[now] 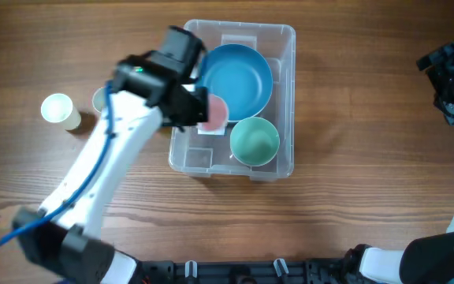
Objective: Pack container
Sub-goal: 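Carry the pink cup with the left gripper into the bin, then move the left gripper to the cream cup at far left and grasp it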
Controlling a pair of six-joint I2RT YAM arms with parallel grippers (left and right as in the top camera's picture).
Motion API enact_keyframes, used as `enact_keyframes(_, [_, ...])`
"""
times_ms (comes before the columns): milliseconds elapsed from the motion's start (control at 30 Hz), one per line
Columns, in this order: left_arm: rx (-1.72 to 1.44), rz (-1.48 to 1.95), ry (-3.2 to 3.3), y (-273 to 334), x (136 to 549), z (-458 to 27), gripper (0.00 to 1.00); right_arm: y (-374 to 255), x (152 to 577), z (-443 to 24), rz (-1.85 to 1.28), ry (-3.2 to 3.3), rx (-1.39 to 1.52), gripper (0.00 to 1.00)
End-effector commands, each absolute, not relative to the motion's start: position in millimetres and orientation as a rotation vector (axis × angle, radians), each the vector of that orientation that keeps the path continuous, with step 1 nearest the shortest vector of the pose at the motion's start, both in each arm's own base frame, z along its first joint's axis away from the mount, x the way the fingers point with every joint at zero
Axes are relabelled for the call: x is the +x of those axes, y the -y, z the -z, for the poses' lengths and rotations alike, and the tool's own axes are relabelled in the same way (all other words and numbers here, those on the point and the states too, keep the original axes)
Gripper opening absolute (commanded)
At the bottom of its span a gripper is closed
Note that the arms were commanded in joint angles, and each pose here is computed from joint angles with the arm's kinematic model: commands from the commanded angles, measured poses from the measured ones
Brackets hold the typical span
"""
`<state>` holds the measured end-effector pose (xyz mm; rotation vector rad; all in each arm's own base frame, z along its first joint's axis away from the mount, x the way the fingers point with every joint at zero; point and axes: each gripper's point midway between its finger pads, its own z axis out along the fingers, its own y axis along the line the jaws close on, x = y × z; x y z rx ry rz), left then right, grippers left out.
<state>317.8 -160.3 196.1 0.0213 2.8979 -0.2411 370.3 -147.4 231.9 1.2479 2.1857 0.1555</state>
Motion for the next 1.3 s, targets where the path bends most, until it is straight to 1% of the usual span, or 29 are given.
enact_keyframes(0, [-0.015,0.124,-2.999,166.5,319.9,-148.4,0.04,149.6,370.2,-229.2,-0.135,-2.185,1.256,0.99])
enact_keyframes(133, [-0.045,-0.002,-3.045,158.3,324.7,-121.7,0.04,149.6,370.2,-229.2,-0.136,-2.185,1.257,1.0])
enact_keyframes(367, [-0.045,-0.019,-3.041,158.9,330.1,-113.1,0.04,149.6,370.2,-229.2,-0.135,-2.185,1.256,1.0])
enact_keyframes(467, [-0.044,-0.036,-3.073,157.9,326.0,-99.5,0.08,149.6,370.2,-229.2,-0.135,-2.185,1.256,1.0])
enact_keyframes(533, [-0.044,-0.036,-3.078,158.5,326.2,-96.1,0.12,149.6,370.2,-229.2,-0.136,-2.185,1.257,1.0])
enact_keyframes(633, [-0.048,-0.019,-3.06,159.9,330.1,-98.9,0.29,149.6,370.2,-229.2,-0.135,-2.185,1.256,1.0])
enact_keyframes(667, [-0.049,-0.005,-3.057,160.8,330.5,-101.3,0.31,149.6,370.2,-229.2,-0.136,-2.185,1.257,1.0])
enact_keyframes(733, [-0.062,0.01,-3.037,158.2,332.1,-113.1,0.33,149.6,370.2,-229.2,-0.136,-2.185,1.257,1.0])
enact_keyframes(800, [-0.094,0.039,-2.996,151.5,335.7,-135.4,0.35,149.6,370.2,-229.2,-0.136,-2.185,1.257,1.0])
enact_keyframes(867, [-0.138,0.07,-2.944,140.7,339.4,-160.0,0.4,149.6,370.2,-229.2,-0.136,-2.185,1.257,1.0])
enact_keyframes(933, [-0.224,0.099,-2.856,112.9,342.9,-192.8,0.49,149.6,370.2,-229.2,-0.136,-2.185,1.257,1.0])
enact_keyframes(1000, [-0.435,0.016,-2.74,47.9,343.8,-223.0,0.59,149.6,370.2,-229.2,-0.136,-2.185,1.257,1.0])
enact_keyframes(1067, [-0.557,-0.041,-2.688,2.6,343.8,-232.0,0.64,149.6,370.2,-229.2,-0.136,-2.185,1.257,1.0])
enact_keyframes(1133, [-0.78,-0.082,-2.633,-57.1,341.7,-230.5,0.68,149.6,370.2,-229.2,-0.136,-2.185,1.257,1.0])
enact_keyframes(1200, [-0.983,-0.047,-2.596,-109.1,340.7,-216.5,0.68,149.6,370.2,-229.2,-0.136,-2.185,1.257,1.0])
enact_keyframes(1267, [-1.088,0.028,-2.593,-136.2,342.4,-199.1,0.68,149.6,370.2,-229.2,-0.136,-2.185,1.257,1.0])
